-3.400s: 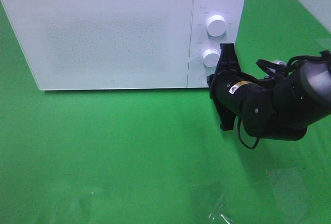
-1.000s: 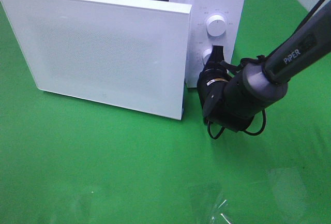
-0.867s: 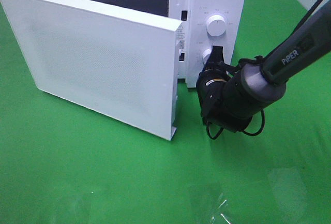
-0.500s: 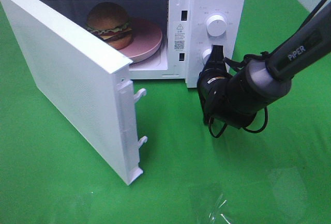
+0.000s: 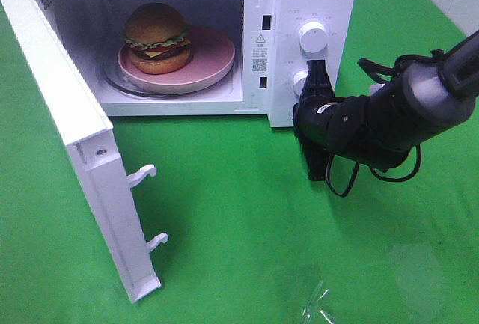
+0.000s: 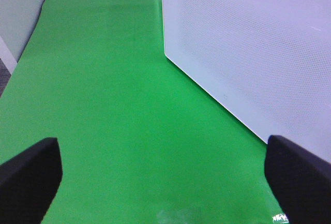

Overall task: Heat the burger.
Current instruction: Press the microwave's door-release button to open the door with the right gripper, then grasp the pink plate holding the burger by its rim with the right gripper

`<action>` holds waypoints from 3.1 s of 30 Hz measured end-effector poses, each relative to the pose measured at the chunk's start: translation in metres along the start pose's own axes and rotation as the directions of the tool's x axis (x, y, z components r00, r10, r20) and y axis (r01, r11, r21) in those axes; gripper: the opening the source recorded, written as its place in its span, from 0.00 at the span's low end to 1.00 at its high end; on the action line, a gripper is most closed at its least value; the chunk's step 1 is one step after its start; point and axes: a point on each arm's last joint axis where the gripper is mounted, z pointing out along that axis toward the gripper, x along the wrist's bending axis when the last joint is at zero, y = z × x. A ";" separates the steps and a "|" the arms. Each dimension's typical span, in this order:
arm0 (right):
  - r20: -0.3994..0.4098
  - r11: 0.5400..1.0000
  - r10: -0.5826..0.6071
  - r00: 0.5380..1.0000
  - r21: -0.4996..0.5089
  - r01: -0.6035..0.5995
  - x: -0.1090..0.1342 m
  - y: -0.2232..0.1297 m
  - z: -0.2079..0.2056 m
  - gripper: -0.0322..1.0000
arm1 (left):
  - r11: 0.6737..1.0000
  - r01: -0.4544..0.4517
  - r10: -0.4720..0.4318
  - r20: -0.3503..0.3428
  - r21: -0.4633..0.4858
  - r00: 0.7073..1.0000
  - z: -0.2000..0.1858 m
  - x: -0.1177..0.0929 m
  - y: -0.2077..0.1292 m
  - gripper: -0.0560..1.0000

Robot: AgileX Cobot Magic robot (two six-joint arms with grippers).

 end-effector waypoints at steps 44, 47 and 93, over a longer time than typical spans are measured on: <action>-0.332 -0.294 -0.937 -0.108 0.586 0.756 0.039 -0.008 -0.114 0.06 | 1.000 0.000 0.000 0.000 0.000 1.000 0.000 0.000 0.000 0.99; -0.426 -0.445 -0.877 -0.222 0.547 0.709 0.046 -0.010 -0.116 0.06 | 1.000 0.000 0.000 0.000 0.000 1.000 0.000 0.000 0.000 0.99; -0.585 -0.992 0.037 -0.810 -0.117 0.040 0.061 -0.006 -0.109 0.89 | 1.000 0.000 0.000 0.000 0.000 1.000 0.000 0.000 0.000 0.99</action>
